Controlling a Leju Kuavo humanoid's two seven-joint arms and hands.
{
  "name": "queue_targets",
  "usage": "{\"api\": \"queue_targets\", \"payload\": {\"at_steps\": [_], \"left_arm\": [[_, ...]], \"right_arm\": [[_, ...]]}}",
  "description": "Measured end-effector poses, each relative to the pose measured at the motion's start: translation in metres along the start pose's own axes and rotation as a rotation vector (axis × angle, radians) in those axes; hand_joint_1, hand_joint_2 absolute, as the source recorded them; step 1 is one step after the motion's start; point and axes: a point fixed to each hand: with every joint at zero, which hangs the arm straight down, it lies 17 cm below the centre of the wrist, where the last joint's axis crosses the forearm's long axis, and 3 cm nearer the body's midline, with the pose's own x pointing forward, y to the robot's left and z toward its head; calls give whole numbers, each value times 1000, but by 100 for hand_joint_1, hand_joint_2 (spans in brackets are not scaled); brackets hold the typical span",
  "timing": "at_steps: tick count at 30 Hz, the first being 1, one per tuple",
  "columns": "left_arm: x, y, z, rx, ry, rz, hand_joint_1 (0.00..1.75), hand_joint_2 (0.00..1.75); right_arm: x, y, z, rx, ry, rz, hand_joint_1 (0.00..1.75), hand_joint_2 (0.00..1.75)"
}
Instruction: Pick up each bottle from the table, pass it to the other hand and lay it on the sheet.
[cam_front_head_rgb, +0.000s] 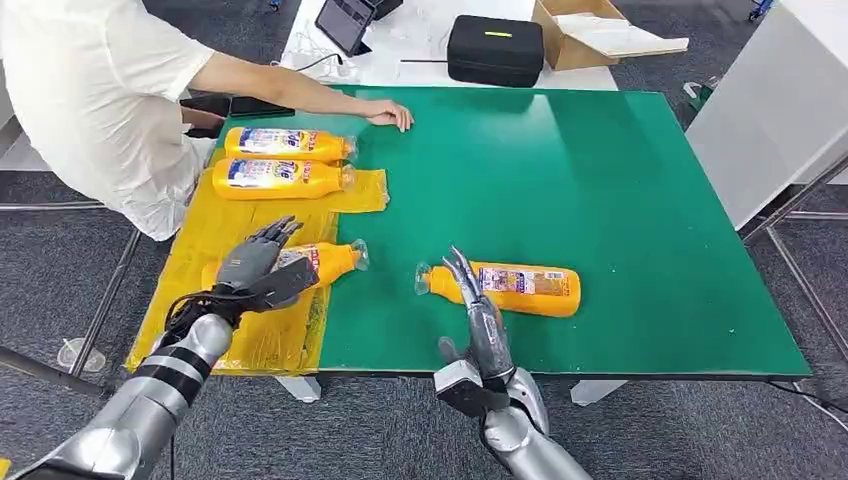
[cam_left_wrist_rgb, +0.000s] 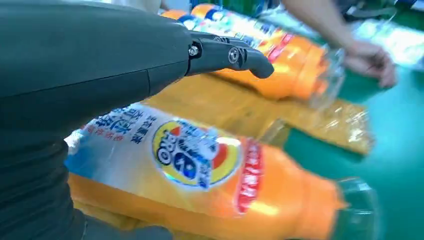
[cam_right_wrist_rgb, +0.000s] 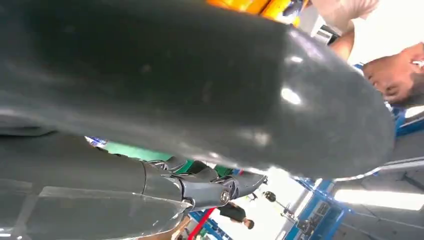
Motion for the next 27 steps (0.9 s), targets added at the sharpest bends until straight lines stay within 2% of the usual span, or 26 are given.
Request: {"api": "queue_targets", "payload": {"at_steps": [7,9,10,14,17,19,23,27], "left_arm": [[31,-5,3,46,-78,-3,0,175],[43,-4,5,67,-112,6,0,175],[48,-5,5,74,-123,23,0,175],[74,-5,3,155,-127,197,0,175],[112,2,1,339,-144,328,0,175],[135,-3,2,400,-147,482,0,175],[172,-22,8,416,-173,678,0,175],[197,-29,13,403,-219,710,0,175]], "right_arm": [[-5,-2,7,10,4,27,0,0],[-6,0,8,43,-23,90,0,0],[-12,3,10,79,-24,144,0,175],[-74,-12,12,220,67,457,0,175],[-128,-58,5,263,168,671,0,175],[-153,-88,2,288,210,779,0,175],[-182,-125,7,333,247,910,0,175],[-192,-136,12,365,259,971,0,175]]}}
